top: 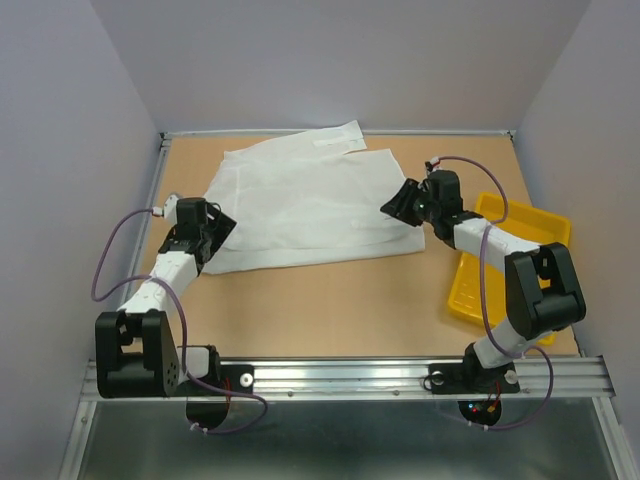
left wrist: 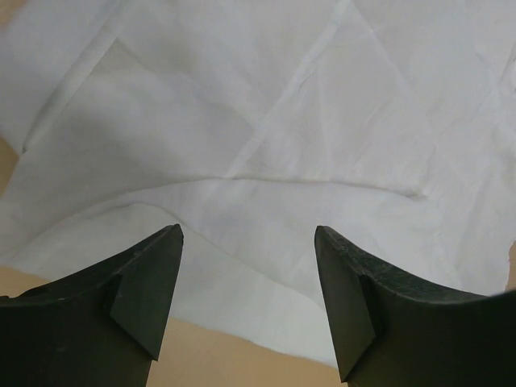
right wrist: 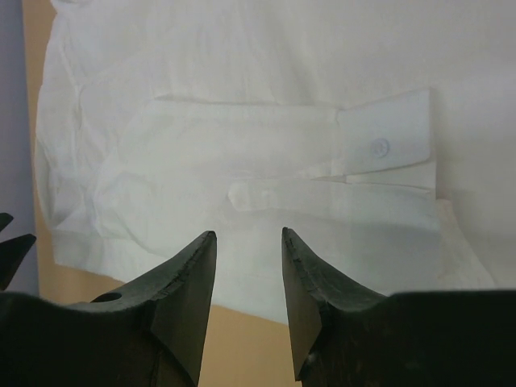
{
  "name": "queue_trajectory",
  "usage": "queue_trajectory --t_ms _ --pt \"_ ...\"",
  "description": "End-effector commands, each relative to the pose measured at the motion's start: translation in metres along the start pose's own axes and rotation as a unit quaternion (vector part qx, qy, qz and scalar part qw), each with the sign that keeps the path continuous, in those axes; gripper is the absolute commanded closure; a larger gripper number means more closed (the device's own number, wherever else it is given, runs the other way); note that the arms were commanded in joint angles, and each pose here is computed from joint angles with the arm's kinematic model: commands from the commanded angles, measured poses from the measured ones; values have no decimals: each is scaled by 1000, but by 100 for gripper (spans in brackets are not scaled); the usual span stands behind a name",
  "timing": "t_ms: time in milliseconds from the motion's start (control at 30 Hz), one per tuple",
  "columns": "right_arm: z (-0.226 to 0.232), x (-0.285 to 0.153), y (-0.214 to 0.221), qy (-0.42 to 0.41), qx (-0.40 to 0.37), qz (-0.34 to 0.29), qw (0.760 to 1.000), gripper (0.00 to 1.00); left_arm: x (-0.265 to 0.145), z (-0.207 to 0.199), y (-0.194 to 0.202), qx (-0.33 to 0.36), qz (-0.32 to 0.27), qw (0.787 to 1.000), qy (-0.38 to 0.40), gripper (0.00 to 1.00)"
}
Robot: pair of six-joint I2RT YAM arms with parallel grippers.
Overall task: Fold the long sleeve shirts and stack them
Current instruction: Fold the shirt
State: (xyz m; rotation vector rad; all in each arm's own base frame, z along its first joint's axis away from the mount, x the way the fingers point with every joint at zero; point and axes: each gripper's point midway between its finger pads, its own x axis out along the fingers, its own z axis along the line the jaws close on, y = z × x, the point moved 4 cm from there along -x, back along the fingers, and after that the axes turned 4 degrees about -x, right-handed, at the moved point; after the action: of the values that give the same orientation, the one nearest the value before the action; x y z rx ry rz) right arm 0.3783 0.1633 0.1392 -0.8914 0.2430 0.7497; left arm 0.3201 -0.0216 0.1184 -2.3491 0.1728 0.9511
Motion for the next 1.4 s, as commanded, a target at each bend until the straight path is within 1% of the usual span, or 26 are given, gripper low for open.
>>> queue_trajectory --t_ms 0,100,267,400,433,500,533,600,767,1033,1133,1167,1233,1267,1333,1367 --pt "3 -12 -16 36 -54 0 998 56 -21 -1 -11 11 -14 1000 -13 21" --pt "1 -12 -9 68 -76 23 995 57 -24 5 -7 19 -10 1000 -19 21" --pt "-18 -7 13 124 -111 46 985 58 -14 23 7 43 22 998 -48 21" --pt "-28 -4 27 157 -141 68 975 58 -7 36 10 59 22 995 -76 21" --pt "-34 -5 27 179 -149 66 970 58 -5 39 12 63 24 994 -84 21" --pt "-40 -3 36 197 -164 78 964 58 1 48 16 70 30 992 -103 21" --pt "-45 -4 39 213 -168 82 959 58 3 55 11 62 27 991 -115 21" --pt "-57 -4 50 231 -172 101 952 58 7 63 16 65 36 989 -129 20" --pt "-70 -20 79 247 -162 156 943 57 7 76 29 65 80 984 -147 20" --pt "-88 -73 118 297 -130 224 919 57 -5 93 42 61 115 979 -158 18" --pt "-84 -92 129 290 -111 244 919 57 -14 104 45 51 117 978 -167 18" --pt "-79 -98 129 284 -103 241 922 57 -20 104 44 47 112 979 -163 18" --pt "-76 -110 131 288 -96 251 919 57 -27 102 43 39 112 980 -159 18" --pt "-74 -113 130 287 -96 251 920 57 -34 92 39 27 105 984 -139 18" --pt "-64 -118 119 275 -97 231 928 57 -41 86 35 20 95 987 -126 17" --pt "-59 -118 114 267 -97 221 933 57 -45 78 35 13 98 989 -107 17"
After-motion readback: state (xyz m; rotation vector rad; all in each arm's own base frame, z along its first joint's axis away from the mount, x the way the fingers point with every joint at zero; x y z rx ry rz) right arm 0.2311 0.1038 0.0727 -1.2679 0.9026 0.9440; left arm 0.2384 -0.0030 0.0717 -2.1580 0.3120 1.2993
